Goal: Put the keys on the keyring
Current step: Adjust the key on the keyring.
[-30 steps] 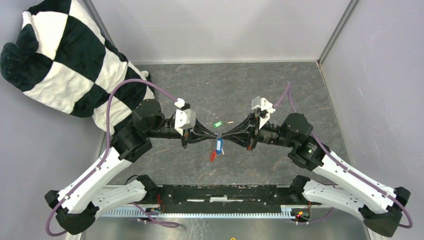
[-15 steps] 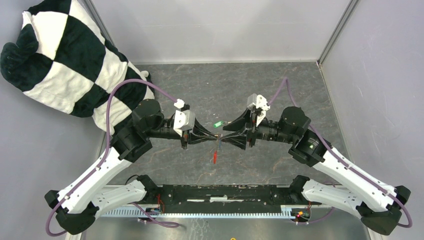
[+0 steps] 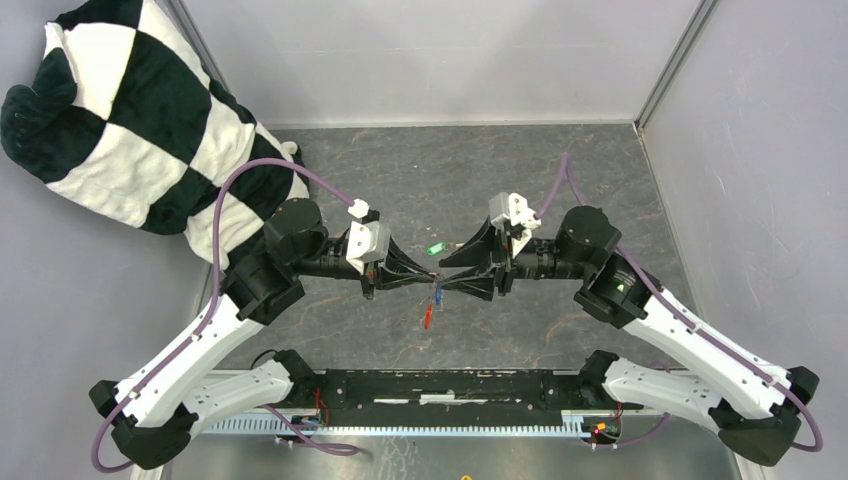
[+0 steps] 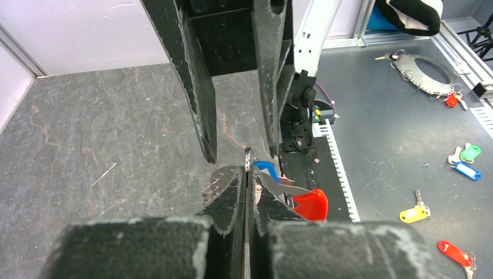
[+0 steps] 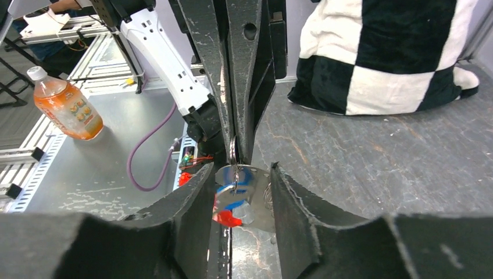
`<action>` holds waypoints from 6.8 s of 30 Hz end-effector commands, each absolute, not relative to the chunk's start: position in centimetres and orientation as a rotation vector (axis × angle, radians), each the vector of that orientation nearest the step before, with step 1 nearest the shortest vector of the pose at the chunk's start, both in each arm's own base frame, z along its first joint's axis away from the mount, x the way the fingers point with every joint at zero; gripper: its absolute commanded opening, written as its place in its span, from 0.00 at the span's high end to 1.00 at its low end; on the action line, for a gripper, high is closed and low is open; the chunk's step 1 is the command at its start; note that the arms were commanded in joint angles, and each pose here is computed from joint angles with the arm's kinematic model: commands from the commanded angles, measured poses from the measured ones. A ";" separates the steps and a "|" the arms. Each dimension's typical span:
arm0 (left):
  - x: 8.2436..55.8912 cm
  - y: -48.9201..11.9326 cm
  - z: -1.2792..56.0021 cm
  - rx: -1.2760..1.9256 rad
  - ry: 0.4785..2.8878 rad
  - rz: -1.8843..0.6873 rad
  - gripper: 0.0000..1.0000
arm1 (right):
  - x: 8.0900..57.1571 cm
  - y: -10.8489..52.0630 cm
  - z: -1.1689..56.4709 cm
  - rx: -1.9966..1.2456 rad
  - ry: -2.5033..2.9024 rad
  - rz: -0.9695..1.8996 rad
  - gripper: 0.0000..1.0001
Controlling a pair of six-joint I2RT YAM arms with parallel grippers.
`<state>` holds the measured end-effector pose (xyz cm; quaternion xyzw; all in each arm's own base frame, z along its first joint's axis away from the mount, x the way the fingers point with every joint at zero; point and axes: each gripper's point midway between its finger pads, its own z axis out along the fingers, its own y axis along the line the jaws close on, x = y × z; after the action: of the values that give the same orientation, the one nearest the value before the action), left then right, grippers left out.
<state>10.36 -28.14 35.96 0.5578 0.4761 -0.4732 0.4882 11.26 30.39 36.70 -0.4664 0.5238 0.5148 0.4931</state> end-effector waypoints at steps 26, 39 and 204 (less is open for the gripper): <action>10.2 -28.1 34.8 1.473 1.098 -1.093 0.81 | 12.8 31.3 37.1 -1.155 1.302 1.198 1.00; 10.6 -27.4 32.0 1.672 1.153 -1.002 0.71 | 14.3 31.0 34.0 -1.294 1.501 1.048 0.99; 14.9 -28.9 30.8 1.672 1.260 -0.882 0.56 | 15.7 29.1 33.5 -1.173 1.621 1.052 1.00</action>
<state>14.20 -28.91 30.08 0.6419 0.5264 -0.3822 0.4060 15.19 29.03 32.47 -0.4629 0.6559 0.4305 0.4125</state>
